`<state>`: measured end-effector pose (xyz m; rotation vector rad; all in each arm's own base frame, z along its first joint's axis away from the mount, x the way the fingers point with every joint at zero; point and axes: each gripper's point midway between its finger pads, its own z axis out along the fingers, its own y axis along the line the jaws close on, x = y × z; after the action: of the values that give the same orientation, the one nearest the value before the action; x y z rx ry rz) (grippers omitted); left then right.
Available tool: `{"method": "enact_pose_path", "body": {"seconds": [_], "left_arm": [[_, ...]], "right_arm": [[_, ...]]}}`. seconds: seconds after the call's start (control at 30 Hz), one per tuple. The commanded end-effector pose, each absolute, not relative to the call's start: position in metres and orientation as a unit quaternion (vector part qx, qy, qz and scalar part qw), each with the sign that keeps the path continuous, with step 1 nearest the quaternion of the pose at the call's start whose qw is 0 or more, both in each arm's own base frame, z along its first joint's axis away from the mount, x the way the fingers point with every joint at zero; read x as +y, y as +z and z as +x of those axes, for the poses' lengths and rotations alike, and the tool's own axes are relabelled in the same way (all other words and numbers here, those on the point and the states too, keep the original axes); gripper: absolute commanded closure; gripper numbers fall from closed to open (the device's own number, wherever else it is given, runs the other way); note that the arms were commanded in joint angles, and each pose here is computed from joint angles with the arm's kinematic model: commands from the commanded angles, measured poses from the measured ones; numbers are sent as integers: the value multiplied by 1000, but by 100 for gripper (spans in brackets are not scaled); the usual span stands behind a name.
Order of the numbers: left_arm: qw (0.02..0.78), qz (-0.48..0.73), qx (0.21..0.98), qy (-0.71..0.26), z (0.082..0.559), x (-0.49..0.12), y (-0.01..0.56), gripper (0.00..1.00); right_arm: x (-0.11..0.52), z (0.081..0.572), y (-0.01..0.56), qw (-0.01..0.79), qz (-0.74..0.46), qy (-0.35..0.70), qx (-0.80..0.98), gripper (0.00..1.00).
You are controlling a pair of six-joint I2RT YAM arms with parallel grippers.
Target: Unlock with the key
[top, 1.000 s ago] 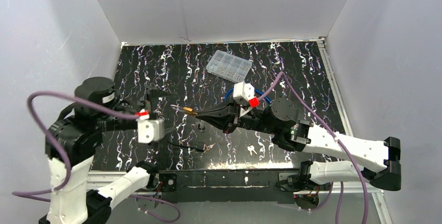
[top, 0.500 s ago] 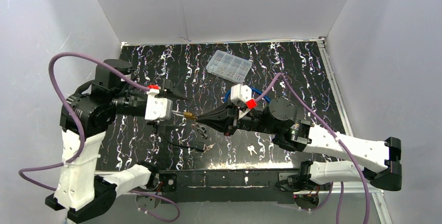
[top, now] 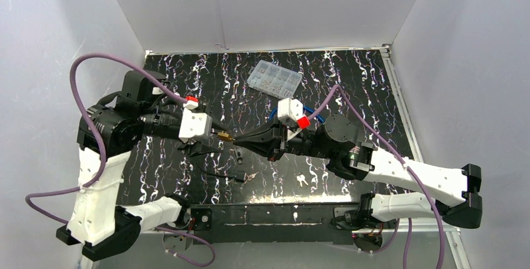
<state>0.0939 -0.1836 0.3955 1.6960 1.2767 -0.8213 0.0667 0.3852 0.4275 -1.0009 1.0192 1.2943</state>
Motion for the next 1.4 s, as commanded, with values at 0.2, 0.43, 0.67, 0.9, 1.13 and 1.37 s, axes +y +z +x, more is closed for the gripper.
{"method": "enact_pose_path", "body": {"seconds": [0.2,0.43,0.67,0.9,1.13,1.37], "left_arm": [[418,674,500,-348,76,-184,398,66],[420,673,501,-345,75,-182,395,83],[436,670,503,-328,79,-181,398,95],[438,680,503,-303,82,-175,395,100],[433,695,501,-281,84,-170,392,100],[442,701,493,-265,88,-170,394,100]], "right_arm": [[382,64,471,602,-410,567,385,99],[386,62,470,597,-415,571,382,99],[389,56,455,564,-443,567,404,78],[358,62,432,568,-484,498,441,40],[347,80,446,586,-477,467,460,39],[376,85,451,547,-487,490,474,54]]}}
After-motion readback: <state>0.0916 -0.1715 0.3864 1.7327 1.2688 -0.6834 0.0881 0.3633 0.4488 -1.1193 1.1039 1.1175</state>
